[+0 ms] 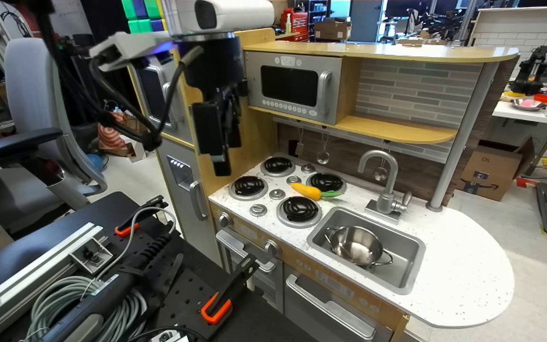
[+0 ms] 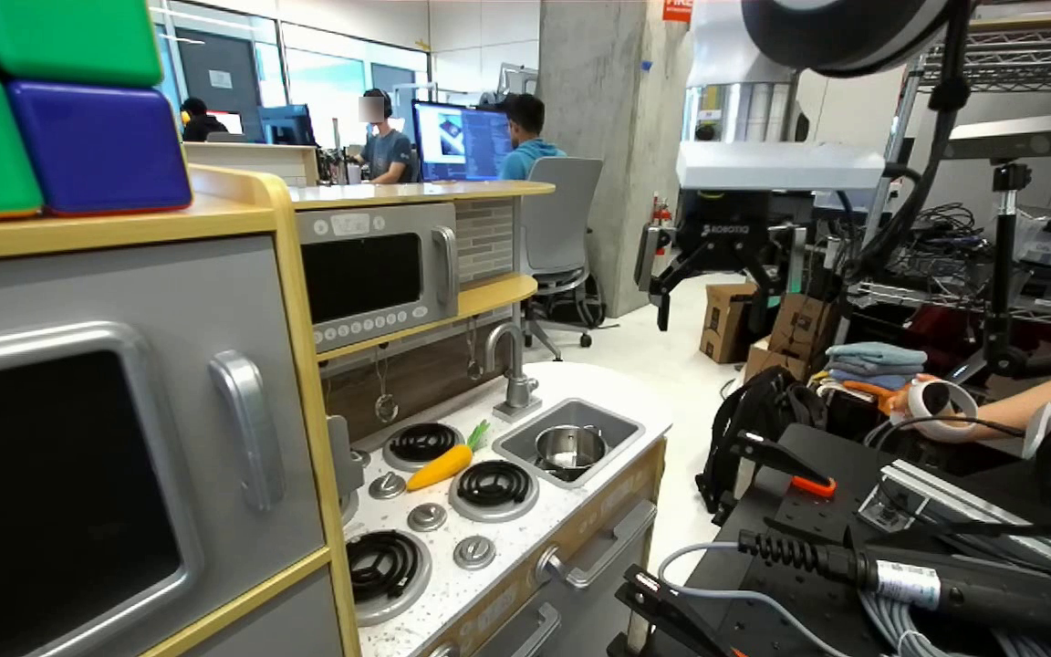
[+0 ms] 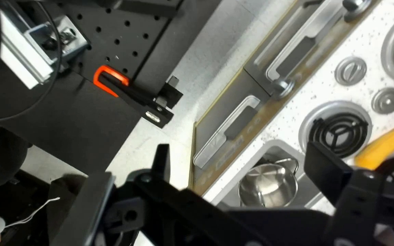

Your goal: Put the carrot plush toy in the pot

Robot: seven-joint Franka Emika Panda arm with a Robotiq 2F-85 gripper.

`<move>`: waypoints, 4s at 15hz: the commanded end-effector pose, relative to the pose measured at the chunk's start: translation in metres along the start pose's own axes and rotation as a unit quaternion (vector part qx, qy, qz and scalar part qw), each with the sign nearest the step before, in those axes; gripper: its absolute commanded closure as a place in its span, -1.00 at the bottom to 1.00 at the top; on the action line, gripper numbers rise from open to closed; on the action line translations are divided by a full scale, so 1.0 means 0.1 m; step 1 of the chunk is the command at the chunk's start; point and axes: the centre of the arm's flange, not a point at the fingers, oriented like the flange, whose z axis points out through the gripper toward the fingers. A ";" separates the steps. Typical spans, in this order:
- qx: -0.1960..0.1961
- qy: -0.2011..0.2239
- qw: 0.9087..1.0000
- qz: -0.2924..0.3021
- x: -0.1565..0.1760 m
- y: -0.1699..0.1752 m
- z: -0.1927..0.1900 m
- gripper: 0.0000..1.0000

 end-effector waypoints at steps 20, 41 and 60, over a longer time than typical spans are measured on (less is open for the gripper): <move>0.117 0.153 0.936 0.294 0.94 -0.84 1.10 -1.00; 0.152 0.104 0.792 0.583 0.94 -2.33 2.26 -1.00; 0.201 0.096 0.770 0.598 1.05 -3.04 2.69 -1.00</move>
